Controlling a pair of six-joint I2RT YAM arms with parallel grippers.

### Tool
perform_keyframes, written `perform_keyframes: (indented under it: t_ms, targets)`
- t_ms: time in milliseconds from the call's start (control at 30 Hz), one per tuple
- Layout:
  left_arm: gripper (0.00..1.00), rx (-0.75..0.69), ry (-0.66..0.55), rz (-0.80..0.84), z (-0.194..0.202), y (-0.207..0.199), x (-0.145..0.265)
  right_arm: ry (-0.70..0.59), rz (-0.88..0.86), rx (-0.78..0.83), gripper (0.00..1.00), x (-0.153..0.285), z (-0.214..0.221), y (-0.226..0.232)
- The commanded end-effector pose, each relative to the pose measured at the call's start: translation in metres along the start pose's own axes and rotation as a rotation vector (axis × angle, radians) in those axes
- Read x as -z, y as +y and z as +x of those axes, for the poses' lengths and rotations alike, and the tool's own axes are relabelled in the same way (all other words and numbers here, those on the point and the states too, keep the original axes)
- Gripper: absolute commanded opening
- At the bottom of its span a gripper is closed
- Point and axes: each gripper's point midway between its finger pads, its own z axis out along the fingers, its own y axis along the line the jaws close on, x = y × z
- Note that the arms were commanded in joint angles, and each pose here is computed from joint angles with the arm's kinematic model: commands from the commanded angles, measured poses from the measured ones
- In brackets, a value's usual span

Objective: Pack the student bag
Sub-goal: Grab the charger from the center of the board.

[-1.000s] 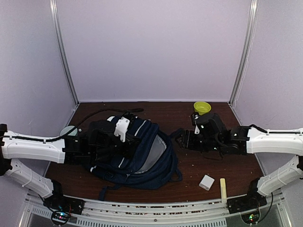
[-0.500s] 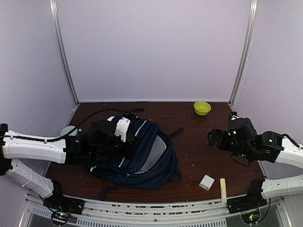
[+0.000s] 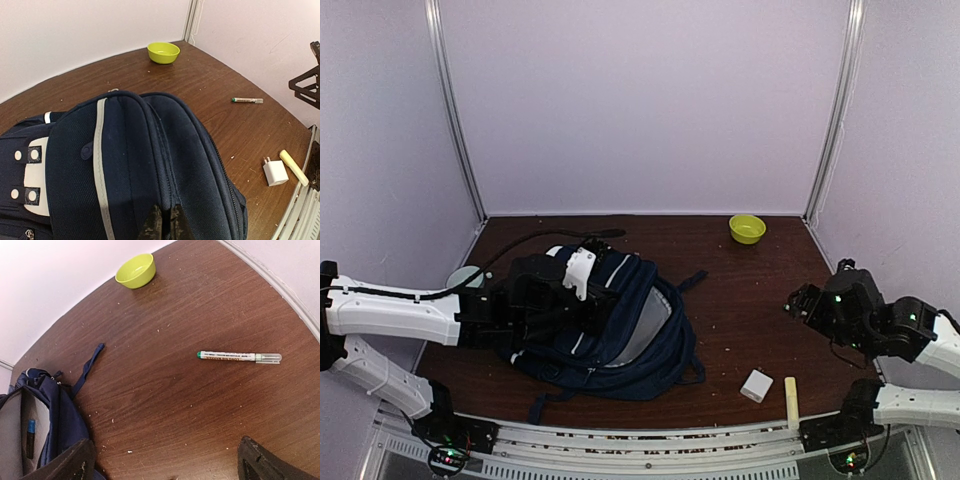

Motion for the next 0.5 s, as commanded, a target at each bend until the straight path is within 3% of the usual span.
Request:
perform_keyframes:
  t_ms: [0,233,467]
  targets:
    - [0.0,0.023,-0.111,0.064,-0.032,-0.016,0.002,0.065,0.019,0.035,1.0,0.004,0.002,0.005]
    - [0.0,0.025,-0.112,0.063,-0.032,-0.015,0.003,0.22,0.087,0.037,1.0,0.001,0.021,0.015]
    - [0.0,0.022,-0.109,0.063,-0.032,-0.015,0.003,0.454,0.21,-0.006,1.0,-0.005,0.07,0.008]
